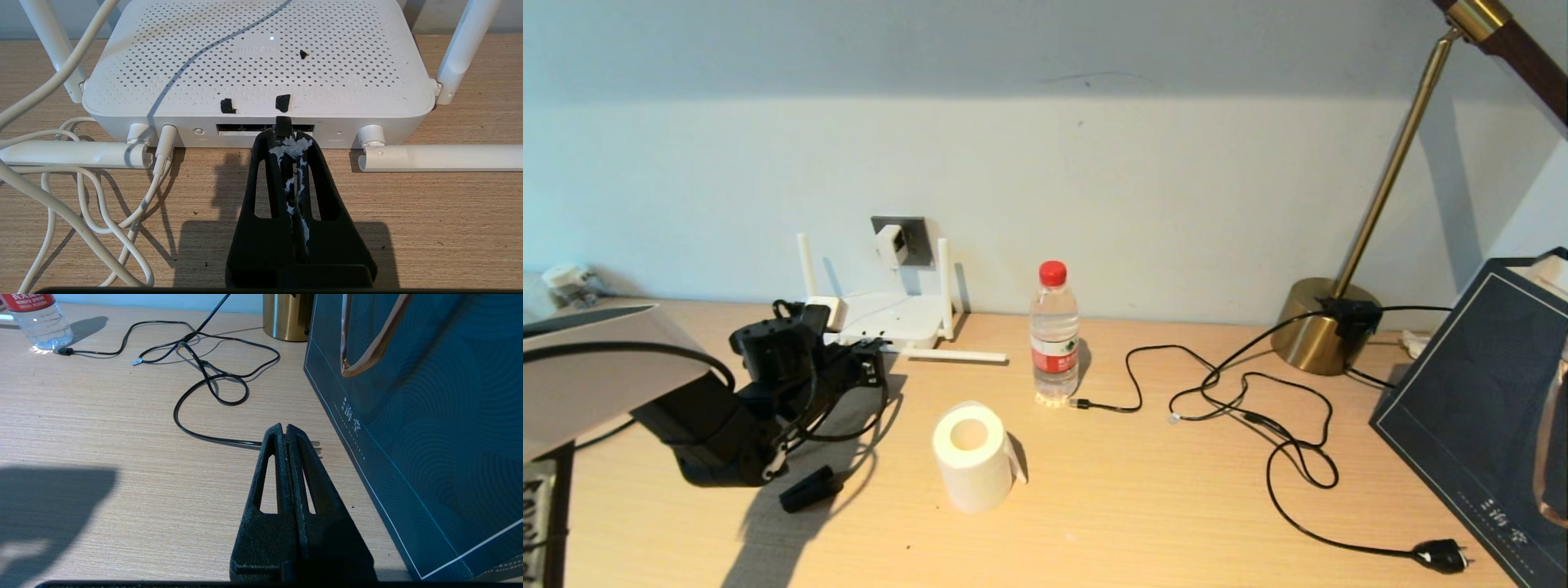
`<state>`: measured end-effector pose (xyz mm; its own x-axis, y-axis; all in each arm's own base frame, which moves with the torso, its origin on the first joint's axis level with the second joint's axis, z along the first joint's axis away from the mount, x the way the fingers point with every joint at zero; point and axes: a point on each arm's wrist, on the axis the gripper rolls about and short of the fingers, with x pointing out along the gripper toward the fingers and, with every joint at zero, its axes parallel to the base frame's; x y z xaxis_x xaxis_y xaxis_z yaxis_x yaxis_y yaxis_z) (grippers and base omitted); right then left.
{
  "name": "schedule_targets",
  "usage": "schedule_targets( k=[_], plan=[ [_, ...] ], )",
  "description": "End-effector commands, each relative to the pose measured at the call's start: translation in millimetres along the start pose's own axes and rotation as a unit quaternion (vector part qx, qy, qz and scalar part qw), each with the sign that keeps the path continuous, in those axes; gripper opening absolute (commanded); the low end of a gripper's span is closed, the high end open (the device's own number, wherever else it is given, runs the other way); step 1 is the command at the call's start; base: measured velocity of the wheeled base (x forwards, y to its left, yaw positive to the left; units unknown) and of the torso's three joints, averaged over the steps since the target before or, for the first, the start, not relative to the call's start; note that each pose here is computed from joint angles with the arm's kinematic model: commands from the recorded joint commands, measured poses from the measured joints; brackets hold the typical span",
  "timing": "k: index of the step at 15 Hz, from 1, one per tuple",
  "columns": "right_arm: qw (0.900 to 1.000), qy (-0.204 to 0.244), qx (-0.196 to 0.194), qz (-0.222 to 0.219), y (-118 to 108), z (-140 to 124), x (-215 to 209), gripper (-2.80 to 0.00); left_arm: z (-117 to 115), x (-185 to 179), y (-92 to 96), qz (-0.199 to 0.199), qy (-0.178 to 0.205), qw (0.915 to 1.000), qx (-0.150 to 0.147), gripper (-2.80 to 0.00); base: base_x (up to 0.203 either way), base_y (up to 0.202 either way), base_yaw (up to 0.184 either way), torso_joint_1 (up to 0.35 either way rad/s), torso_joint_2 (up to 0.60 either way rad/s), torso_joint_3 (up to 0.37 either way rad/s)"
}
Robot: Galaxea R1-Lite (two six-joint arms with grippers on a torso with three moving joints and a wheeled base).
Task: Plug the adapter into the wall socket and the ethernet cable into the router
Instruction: Align cable and router interface
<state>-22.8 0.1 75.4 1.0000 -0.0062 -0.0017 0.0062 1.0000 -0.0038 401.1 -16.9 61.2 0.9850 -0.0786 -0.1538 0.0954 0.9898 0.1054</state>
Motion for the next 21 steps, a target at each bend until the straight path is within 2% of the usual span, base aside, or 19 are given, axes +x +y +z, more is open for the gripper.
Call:
schedule_targets(
  k=[1, 17, 21],
  plan=[
    [1.0, 0.0, 0.0, 0.0, 0.0, 0.0, 0.0, -2.8, 0.2, 1.4, 0.1, 0.001, -0.003, 1.0, 0.0, -2.8, 0.0, 0.0, 0.0, 0.0, 0.0, 0.0],
    [1.0, 0.0, 0.0, 0.0, 0.0, 0.0, 0.0, -2.8, -5.9, -8.7, -1.1, -0.002, 0.014, 0.9999, 0.0, -2.8, 0.0, 0.0, 0.0, 0.0, 0.0, 0.0],
    [1.0, 0.001, 0.0, 0.0, 0.0, 0.0, 0.1, -2.8, 7.2, -27.9, -0.4, -0.003, 0.008, 1.0, 0.0, -2.8, 0.0, 0.0, 0.0, 0.0, 0.0, 0.0]
  ],
)
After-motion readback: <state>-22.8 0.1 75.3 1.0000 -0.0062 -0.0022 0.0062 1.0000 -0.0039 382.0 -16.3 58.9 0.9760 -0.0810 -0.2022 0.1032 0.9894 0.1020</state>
